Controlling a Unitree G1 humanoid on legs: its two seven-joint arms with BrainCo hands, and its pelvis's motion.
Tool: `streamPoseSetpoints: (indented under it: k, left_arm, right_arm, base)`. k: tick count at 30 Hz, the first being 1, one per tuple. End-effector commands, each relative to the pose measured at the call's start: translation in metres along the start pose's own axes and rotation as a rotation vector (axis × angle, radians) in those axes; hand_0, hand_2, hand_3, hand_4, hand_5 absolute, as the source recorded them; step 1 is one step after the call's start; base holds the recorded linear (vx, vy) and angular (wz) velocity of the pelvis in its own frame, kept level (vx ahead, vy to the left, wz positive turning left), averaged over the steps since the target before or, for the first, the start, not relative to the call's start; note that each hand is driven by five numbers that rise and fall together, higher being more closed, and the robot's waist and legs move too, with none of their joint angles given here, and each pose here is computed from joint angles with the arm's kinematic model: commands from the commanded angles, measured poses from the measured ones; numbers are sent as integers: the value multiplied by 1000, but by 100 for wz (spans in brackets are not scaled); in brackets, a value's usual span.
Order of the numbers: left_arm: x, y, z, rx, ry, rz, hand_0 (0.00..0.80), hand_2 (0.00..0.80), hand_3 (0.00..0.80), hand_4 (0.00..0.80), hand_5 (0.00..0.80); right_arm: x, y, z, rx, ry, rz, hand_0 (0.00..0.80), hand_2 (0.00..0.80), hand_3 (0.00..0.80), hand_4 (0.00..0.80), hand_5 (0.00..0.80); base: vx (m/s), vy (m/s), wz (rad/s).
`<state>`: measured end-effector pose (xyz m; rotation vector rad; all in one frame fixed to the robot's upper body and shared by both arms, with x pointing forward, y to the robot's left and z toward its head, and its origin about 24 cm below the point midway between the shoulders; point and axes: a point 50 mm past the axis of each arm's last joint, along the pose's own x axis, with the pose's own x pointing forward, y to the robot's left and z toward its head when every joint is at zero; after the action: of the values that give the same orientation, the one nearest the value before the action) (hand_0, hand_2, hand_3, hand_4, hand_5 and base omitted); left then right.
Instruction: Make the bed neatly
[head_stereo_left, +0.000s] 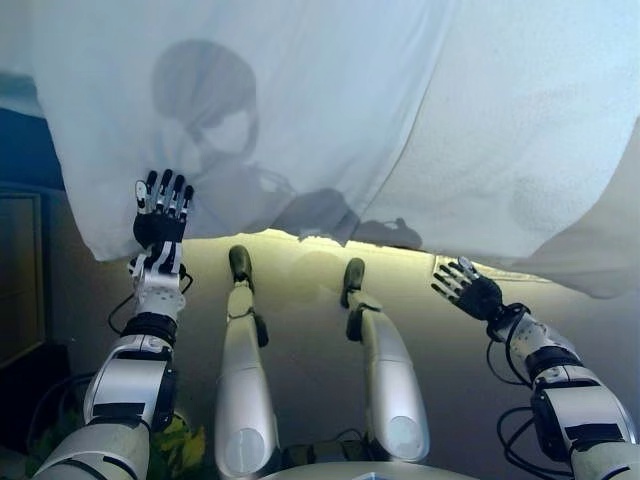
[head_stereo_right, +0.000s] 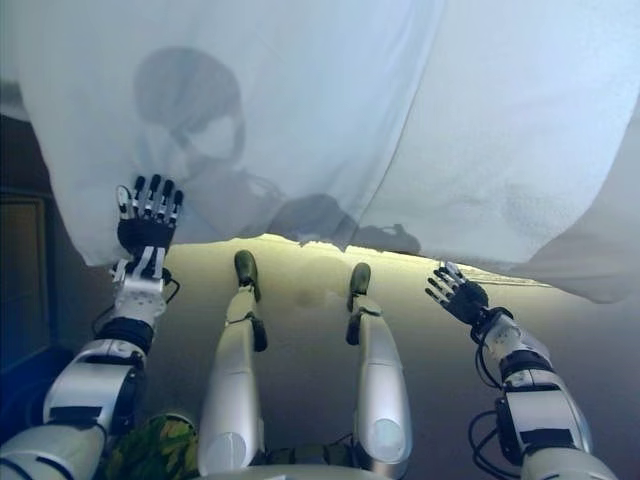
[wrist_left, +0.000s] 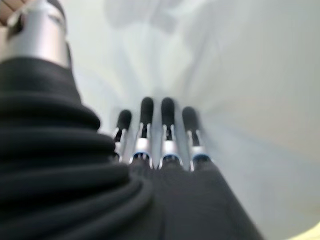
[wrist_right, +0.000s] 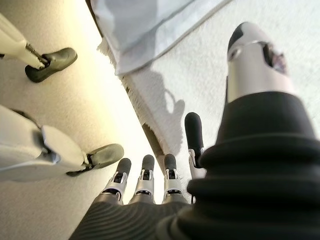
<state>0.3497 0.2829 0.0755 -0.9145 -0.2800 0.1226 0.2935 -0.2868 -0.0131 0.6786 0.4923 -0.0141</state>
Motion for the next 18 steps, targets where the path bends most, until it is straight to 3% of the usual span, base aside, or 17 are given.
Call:
streamPoseSetpoints:
  k: [1, 18]
  left_arm:
    - [3, 8, 28, -49, -144, 72, 0, 0, 0, 0, 0]
    - [-12, 34, 70, -74, -311, 180, 0, 0, 0, 0, 0]
  right_arm:
    - [-9, -7, 14, -26, -59, 15, 0, 0, 0, 0, 0]
    - [-32, -30, 26, -9, -158, -11, 0, 0, 0, 0, 0]
  base:
    - [3, 45, 0]
    - [-5, 64, 3]
